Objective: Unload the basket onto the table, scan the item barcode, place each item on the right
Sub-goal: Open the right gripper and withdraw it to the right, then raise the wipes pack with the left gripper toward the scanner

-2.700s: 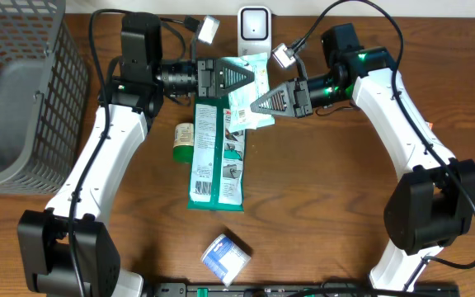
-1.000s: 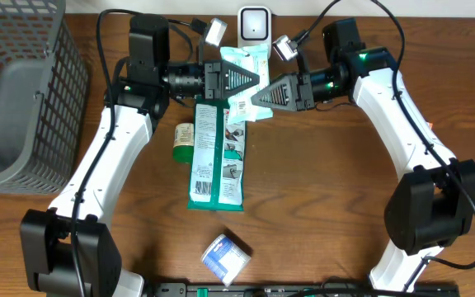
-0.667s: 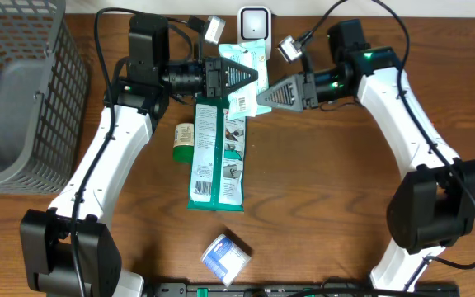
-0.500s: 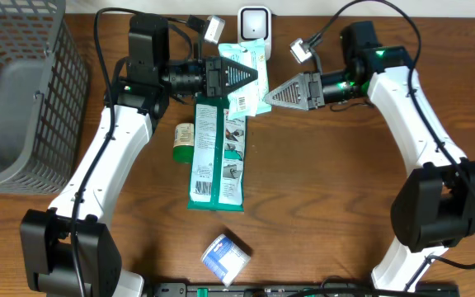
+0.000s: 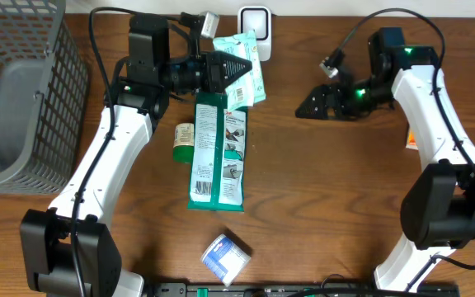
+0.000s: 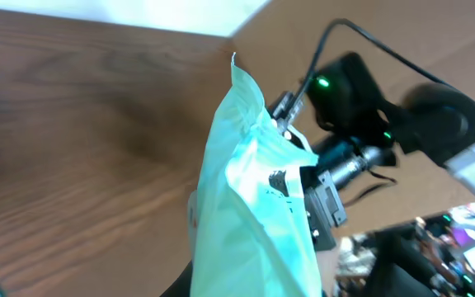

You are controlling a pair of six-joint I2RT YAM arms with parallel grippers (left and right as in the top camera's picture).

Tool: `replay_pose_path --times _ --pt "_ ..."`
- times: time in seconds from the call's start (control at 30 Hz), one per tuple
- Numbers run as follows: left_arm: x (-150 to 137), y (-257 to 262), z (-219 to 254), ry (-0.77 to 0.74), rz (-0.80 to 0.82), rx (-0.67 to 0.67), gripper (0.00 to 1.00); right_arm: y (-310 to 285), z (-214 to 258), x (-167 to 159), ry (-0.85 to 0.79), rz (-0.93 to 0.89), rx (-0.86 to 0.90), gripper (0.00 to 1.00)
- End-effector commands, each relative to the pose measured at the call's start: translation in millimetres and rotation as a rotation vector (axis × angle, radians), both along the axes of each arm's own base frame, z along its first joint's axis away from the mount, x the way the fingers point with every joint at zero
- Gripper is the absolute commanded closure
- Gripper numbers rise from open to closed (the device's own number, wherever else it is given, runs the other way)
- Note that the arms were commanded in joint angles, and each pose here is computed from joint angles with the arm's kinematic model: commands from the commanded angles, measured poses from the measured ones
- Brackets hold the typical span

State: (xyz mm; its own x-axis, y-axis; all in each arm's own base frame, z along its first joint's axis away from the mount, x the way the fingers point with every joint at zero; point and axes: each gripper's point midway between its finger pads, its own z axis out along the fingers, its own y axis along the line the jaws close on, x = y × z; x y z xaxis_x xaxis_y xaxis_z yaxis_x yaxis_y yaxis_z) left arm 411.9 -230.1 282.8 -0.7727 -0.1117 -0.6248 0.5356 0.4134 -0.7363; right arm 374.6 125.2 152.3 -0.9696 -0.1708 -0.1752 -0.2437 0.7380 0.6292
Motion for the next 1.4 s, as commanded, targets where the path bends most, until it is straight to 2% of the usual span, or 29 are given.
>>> replay_pose_path --times 0.0,0.13,0.27,0.4,0.57,0.7,0.97,1.1,1.37 --pt "13 6 2 -0.044 0.074 0.04 0.93 -45 -23 4 0.02 -0.08 -0.268 0.02" --pt "19 10 3 -0.059 0.105 0.058 0.93 -82 -34 6 0.066 -0.21 -0.449 0.01" --pt "22 13 12 -0.086 0.125 0.1 0.93 -103 -36 9 0.074 -0.273 -0.51 0.01" --pt "28 26 20 -0.139 0.207 0.294 0.93 -132 -38 11 0.093 -0.37 -0.555 0.01" --pt "30 29 48 -0.293 0.305 0.559 0.93 -158 -37 15 0.103 -0.467 -0.548 0.01" --pt "35 29 61 -0.406 0.39 0.701 0.93 -168 -37 14 0.11 -0.492 -0.548 0.01" --pt "50 8 60 -0.568 0.391 0.83 0.93 -168 -37 14 0.111 -0.494 -0.547 0.01" --pt "61 -6 49 -0.664 0.322 0.895 0.93 -168 -37 14 0.11 -0.494 -0.547 0.01" --pt "95 -25 24 -0.751 0.304 0.922 0.93 -168 -37 14 0.111 -0.494 -0.547 0.01"
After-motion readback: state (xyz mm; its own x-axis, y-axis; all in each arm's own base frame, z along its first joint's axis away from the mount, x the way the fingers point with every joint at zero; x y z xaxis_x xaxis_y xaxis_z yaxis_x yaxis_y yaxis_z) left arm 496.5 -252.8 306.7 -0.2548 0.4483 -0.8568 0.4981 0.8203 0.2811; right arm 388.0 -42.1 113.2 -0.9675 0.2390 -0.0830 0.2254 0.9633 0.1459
